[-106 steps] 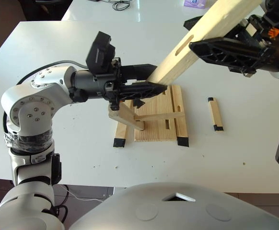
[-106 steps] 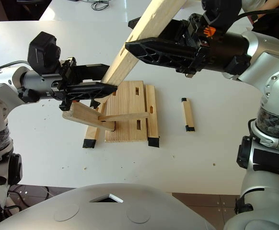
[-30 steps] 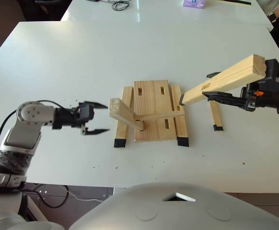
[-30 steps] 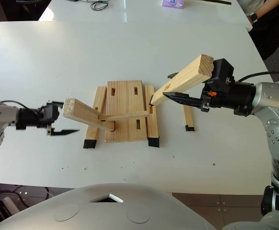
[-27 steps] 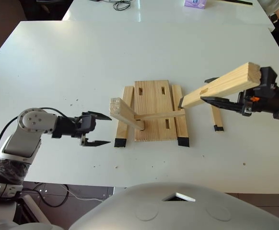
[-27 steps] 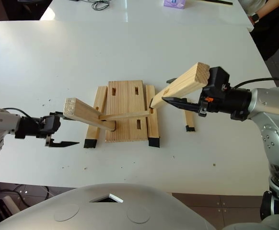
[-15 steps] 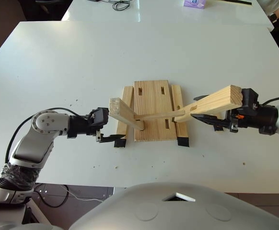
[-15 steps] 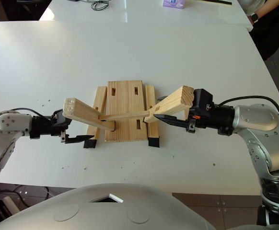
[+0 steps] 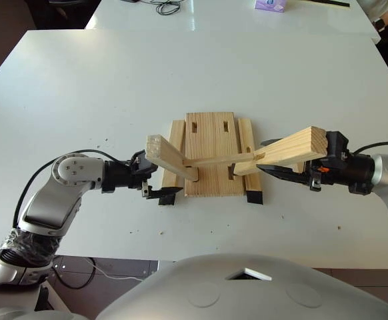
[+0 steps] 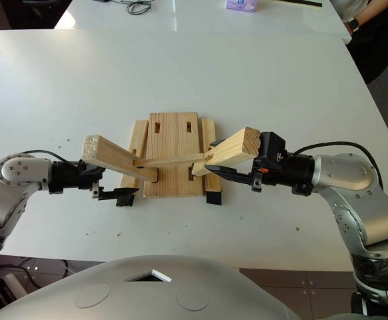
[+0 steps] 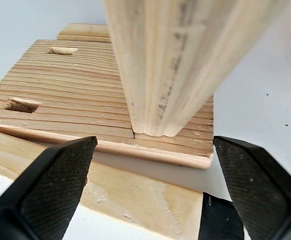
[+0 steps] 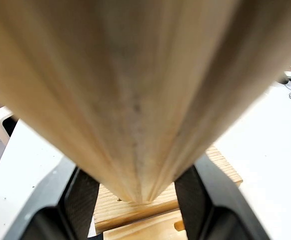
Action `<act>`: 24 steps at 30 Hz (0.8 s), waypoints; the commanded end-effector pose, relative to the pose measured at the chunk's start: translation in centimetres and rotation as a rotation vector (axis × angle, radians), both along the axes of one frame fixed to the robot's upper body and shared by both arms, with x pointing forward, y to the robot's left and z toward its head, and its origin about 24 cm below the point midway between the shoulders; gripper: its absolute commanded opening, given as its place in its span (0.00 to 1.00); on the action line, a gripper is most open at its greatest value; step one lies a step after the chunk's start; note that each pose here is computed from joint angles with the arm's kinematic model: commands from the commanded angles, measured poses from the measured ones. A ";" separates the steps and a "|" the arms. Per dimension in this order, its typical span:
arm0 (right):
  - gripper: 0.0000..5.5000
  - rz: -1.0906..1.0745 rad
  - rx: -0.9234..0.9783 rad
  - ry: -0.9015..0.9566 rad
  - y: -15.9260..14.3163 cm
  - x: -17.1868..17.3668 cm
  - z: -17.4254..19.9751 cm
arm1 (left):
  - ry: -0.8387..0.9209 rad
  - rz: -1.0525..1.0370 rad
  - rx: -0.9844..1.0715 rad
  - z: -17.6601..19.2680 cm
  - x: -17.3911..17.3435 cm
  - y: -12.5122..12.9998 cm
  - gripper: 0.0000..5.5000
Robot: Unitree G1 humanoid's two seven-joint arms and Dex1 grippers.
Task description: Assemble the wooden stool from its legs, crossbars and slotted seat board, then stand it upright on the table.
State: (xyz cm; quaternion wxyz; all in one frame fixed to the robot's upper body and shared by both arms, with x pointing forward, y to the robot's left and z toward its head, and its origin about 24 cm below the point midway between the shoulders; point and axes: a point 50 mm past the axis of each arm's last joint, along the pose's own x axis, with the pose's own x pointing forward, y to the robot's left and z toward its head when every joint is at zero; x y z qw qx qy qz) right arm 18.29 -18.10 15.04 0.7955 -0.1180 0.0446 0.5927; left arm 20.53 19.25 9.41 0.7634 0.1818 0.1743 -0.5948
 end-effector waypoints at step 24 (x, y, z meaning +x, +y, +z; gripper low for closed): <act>0.37 0.132 -0.119 -0.055 0.5 0.6 -0.2 | -0.050 -0.055 0.052 0.2 1.5 0.0 0.78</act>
